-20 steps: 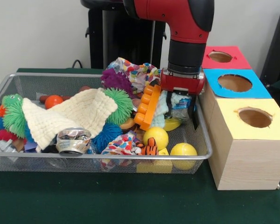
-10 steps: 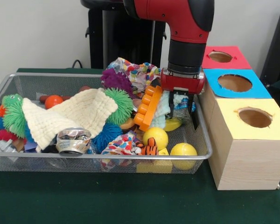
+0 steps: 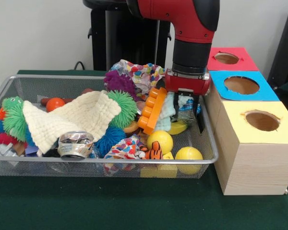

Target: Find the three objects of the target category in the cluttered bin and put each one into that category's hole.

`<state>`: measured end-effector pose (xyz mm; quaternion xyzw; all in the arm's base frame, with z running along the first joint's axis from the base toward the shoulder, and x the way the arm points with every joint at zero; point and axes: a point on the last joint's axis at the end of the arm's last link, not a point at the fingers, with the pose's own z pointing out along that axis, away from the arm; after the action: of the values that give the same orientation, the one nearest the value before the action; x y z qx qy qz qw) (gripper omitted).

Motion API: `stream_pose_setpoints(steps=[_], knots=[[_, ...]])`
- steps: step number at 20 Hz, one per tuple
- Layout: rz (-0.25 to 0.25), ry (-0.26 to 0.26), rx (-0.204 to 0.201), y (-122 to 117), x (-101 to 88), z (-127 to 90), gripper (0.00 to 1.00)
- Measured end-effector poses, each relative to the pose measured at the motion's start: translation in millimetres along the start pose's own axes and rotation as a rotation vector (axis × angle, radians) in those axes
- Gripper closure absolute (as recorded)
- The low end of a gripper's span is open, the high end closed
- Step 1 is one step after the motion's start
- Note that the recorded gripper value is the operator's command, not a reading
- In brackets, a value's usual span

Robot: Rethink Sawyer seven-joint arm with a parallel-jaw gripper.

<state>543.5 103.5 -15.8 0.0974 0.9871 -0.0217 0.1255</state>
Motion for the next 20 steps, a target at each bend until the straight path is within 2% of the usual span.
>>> stream_pose_setpoints(steps=[5, 9, 12, 14, 15, 19, 20], knots=[[-0.008, -0.003, -0.001, 2.8, 0.5, -11.7, 1.00], [-0.018, 0.030, -0.008, 7.0, -2.5, -36.4, 1.00], [-0.029, 0.080, -0.013, 10.8, -7.0, -61.5, 1.00], [-0.039, 0.142, -0.021, 15.3, -7.8, -87.1, 1.00], [-0.040, 0.151, -0.021, 15.6, -7.9, -90.9, 1.00], [-0.052, 0.223, -0.034, 18.8, -13.2, -130.4, 1.00], [-0.054, 0.225, -0.037, 19.4, -15.0, -135.4, 1.00]])
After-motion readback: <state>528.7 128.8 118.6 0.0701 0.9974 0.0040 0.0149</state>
